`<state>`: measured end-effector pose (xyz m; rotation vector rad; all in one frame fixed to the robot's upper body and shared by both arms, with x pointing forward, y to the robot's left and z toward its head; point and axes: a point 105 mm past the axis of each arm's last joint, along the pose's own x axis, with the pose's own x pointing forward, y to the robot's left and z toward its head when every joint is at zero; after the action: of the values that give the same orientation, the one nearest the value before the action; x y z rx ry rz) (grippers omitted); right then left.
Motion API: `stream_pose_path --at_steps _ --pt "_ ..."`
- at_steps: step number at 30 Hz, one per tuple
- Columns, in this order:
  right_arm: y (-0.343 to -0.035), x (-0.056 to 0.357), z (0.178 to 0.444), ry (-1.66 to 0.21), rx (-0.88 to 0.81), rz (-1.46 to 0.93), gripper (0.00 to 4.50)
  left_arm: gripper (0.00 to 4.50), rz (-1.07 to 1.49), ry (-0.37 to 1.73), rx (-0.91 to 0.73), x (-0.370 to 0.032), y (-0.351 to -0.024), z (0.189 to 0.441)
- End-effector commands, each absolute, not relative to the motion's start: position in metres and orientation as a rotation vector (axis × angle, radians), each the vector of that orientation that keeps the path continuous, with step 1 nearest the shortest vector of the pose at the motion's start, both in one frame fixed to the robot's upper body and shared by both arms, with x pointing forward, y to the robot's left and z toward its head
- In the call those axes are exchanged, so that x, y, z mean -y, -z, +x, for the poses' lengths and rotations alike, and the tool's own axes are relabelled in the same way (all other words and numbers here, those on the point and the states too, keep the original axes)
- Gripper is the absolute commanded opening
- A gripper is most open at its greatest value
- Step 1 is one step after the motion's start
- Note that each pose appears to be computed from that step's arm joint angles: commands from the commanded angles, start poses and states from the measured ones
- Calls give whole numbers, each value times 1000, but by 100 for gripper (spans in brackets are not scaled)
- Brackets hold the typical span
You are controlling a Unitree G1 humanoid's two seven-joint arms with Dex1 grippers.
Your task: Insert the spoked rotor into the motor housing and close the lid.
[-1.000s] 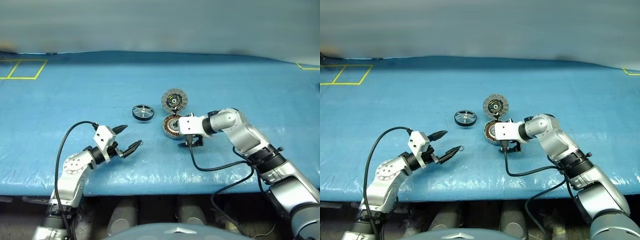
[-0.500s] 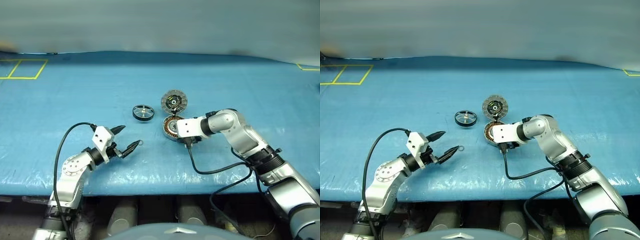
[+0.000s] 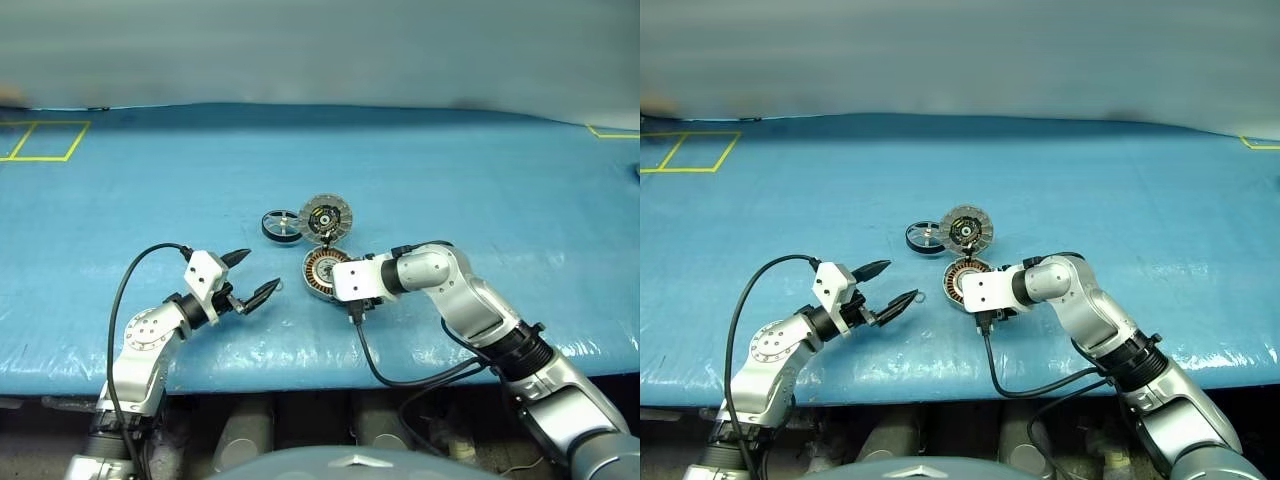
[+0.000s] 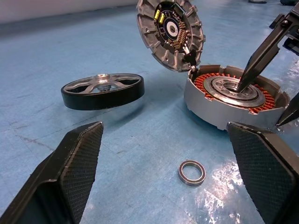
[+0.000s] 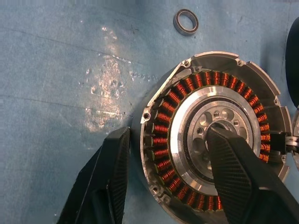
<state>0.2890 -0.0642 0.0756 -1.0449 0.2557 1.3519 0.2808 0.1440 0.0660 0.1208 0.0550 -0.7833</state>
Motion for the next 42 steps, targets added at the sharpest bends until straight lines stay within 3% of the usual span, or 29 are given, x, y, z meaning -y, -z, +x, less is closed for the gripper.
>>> stream_pose_path --at_steps 1,2,11,15,27,34,41,42 --pt "-73 58 284 -1357 -245 -1034 259 450 119 790 -34 -142 -70 280" --pt "-74 57 283 -1353 -238 -1032 291 450 118 790 -34 -142 -70 280" --pt "-80 48 272 -1389 -203 -1019 291 450 128 775 -29 -145 -71 282" --pt "-90 51 286 -1269 -129 -1067 291 450 123 776 -26 -145 -72 281" --pt "-127 51 268 -1302 -38 -836 291 450 105 819 -46 -138 -66 280" --pt "-150 84 283 -1065 30 -652 291 450 128 914 -101 -131 -53 271" --pt "-149 90 279 -1007 32 -620 291 450 175 888 -199 -141 -28 276" --pt "-150 90 279 -1007 35 -618 292 432 178 867 -201 -142 -26 280"
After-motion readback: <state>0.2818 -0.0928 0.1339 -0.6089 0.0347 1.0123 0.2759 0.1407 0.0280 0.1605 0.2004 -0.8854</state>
